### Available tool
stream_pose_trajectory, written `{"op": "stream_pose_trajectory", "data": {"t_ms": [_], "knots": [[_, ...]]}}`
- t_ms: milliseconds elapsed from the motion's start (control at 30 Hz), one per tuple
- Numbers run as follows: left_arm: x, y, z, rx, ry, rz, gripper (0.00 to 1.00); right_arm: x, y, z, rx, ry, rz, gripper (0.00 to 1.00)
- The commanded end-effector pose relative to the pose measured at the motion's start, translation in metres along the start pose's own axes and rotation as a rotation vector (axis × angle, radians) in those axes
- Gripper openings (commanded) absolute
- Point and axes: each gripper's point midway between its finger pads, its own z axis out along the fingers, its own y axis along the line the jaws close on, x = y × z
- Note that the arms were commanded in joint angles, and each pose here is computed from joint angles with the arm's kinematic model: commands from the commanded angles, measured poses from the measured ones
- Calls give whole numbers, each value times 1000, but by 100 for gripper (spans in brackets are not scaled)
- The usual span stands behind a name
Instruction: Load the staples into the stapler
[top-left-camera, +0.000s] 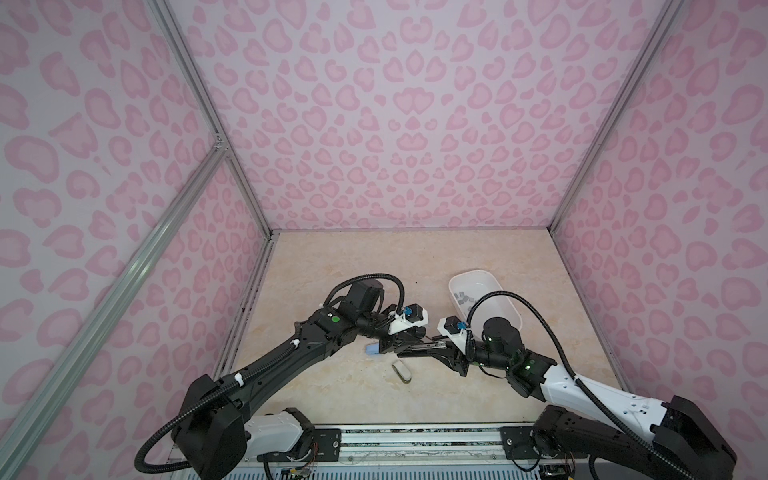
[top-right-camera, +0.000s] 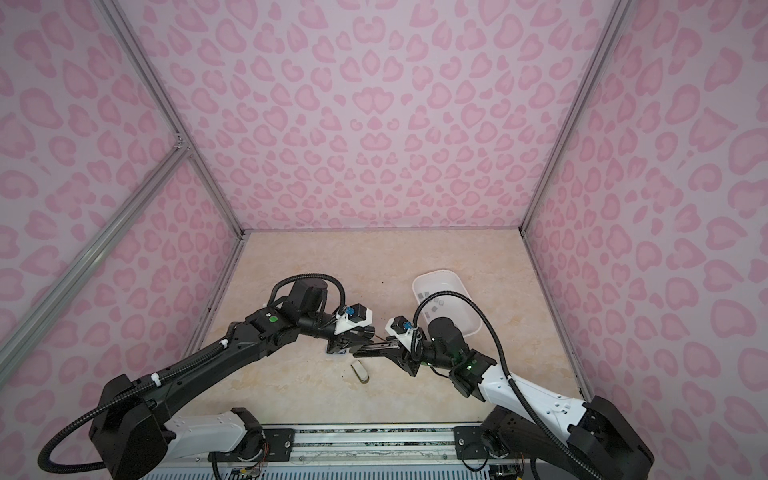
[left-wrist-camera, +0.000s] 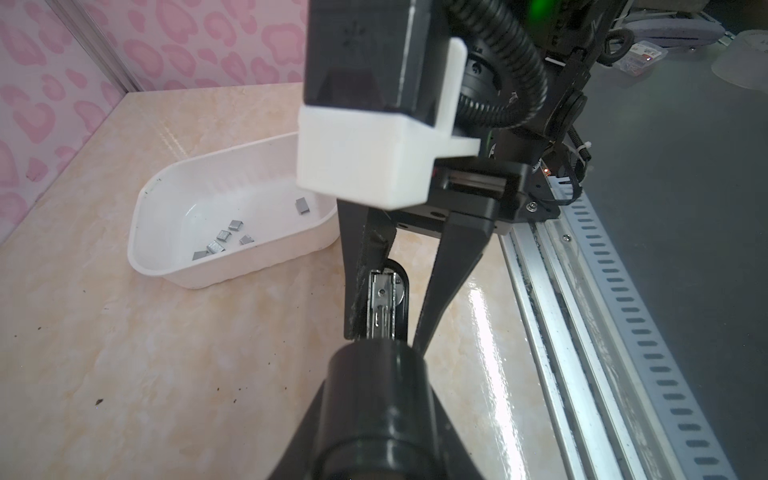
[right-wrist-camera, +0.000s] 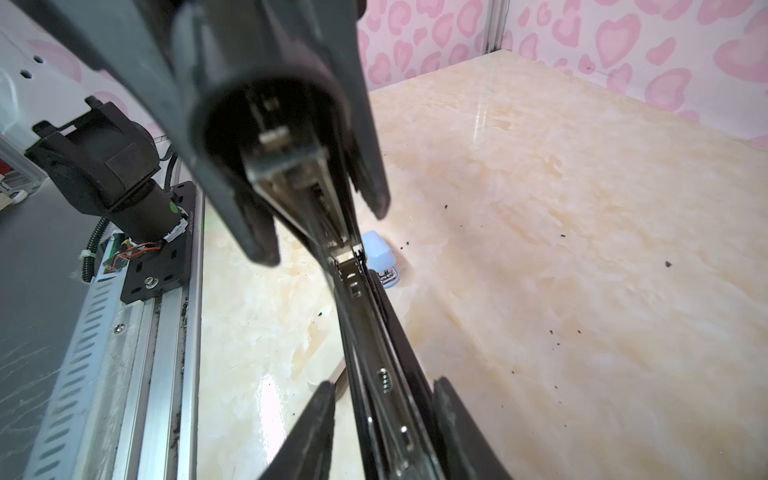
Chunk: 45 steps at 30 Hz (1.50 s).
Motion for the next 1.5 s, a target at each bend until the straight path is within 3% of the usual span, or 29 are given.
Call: {"op": "stream_pose_trajectory", "data": {"t_ms": [0,100,567,733,1200,1467], "knots": [[-27,1,-10,6,-90,105,4,4,8,2,-43,9,24,40],[-27,1,-12,8,-90,103,4,6,9,5,-44,22,26,38],[-39,-15,-36,18,-157,151,4,5,17,6,-59,14,12,13],[-43,-15,-44,16,-183,166,4,4,22,8,-74,2,-3,0],[-40,5,-88,-99,-273,133,4,10,3,8,-11,-44,-51,0],[-35,35,-102,-205,-271,39,4,7,-8,3,7,-82,-60,0]]}}
